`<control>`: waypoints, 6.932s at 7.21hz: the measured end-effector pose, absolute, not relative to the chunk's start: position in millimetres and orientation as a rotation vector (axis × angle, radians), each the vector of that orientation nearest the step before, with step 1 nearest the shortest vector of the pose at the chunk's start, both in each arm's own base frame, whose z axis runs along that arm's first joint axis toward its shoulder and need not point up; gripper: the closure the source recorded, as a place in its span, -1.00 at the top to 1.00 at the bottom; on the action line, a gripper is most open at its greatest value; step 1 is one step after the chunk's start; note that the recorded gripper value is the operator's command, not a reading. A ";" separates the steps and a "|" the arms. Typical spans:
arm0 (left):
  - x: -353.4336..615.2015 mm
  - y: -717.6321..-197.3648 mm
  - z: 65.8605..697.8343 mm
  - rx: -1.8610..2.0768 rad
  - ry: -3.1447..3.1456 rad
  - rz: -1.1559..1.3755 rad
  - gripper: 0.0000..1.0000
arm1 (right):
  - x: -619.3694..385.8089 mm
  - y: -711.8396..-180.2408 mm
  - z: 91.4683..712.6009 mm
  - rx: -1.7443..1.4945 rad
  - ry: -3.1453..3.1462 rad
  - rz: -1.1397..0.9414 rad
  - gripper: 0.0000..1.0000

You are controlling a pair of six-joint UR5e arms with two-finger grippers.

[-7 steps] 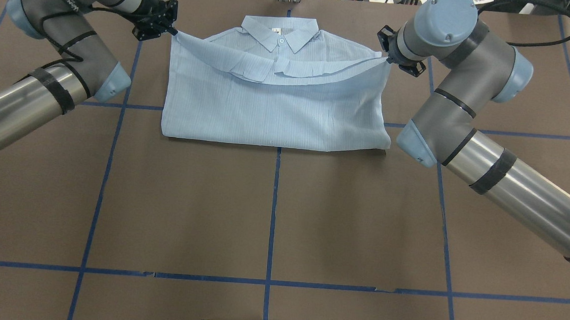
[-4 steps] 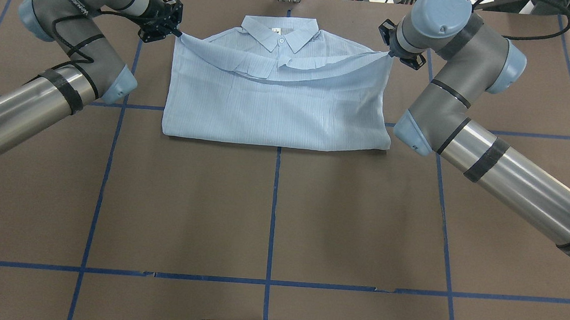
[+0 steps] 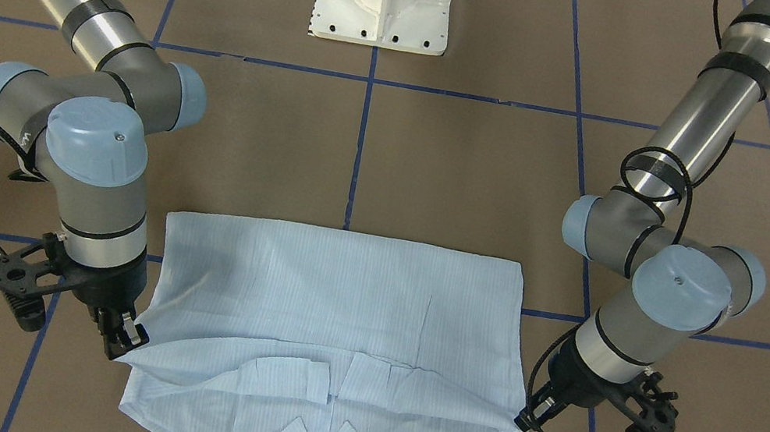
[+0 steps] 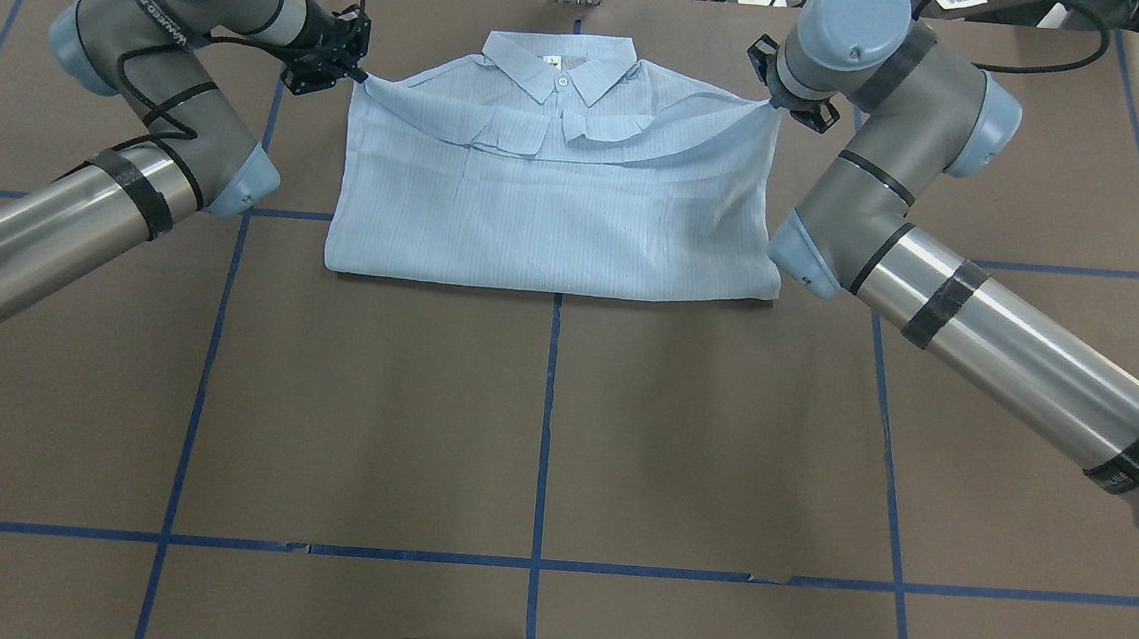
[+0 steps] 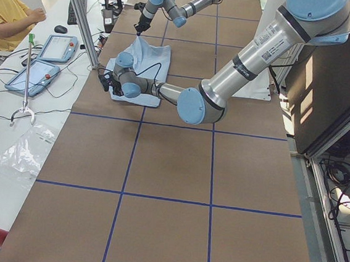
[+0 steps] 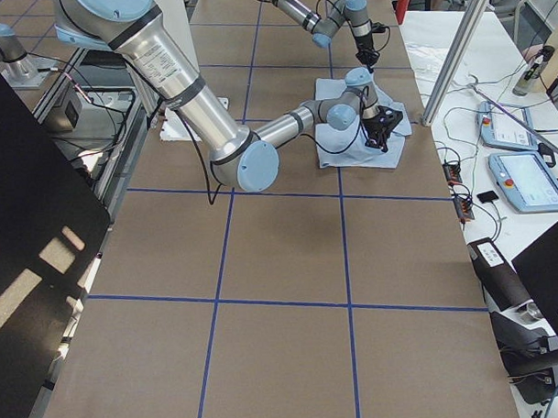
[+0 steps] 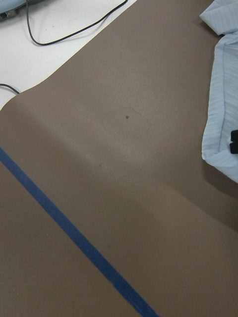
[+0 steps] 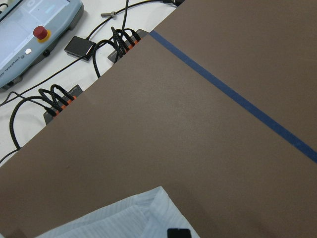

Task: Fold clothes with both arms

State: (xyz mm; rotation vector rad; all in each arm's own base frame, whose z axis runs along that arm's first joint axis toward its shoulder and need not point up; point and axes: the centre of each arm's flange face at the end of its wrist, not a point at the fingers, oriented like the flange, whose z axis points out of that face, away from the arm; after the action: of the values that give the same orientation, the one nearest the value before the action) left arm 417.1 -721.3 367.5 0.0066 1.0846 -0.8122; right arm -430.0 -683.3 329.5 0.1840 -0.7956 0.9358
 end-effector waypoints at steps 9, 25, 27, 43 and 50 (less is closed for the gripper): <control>399.9 -723.8 365.3 0.039 1.133 -0.809 -0.35 | -432.4 -667.5 342.6 0.193 -0.842 0.915 0.37; 380.1 -697.1 387.7 0.086 1.153 -0.748 -0.34 | -464.0 -468.6 388.3 0.088 -0.970 0.808 -1.00; 380.0 -696.8 386.4 0.087 1.155 -0.747 -0.34 | -454.9 -463.8 381.0 0.090 -0.986 0.809 -1.00; 401.7 -467.5 317.6 -0.214 1.384 -0.621 -0.02 | -333.5 -306.3 316.1 -0.457 -1.087 0.504 1.00; 506.3 -418.0 294.8 -0.313 1.191 -0.736 0.19 | -307.5 -396.0 333.9 -0.201 -1.106 0.586 1.00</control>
State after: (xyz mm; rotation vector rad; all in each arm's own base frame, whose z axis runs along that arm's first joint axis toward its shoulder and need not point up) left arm 506.3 -418.0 294.8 -0.3127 1.1913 -0.7360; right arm -307.5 -396.0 333.9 -0.2010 -1.1059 0.5864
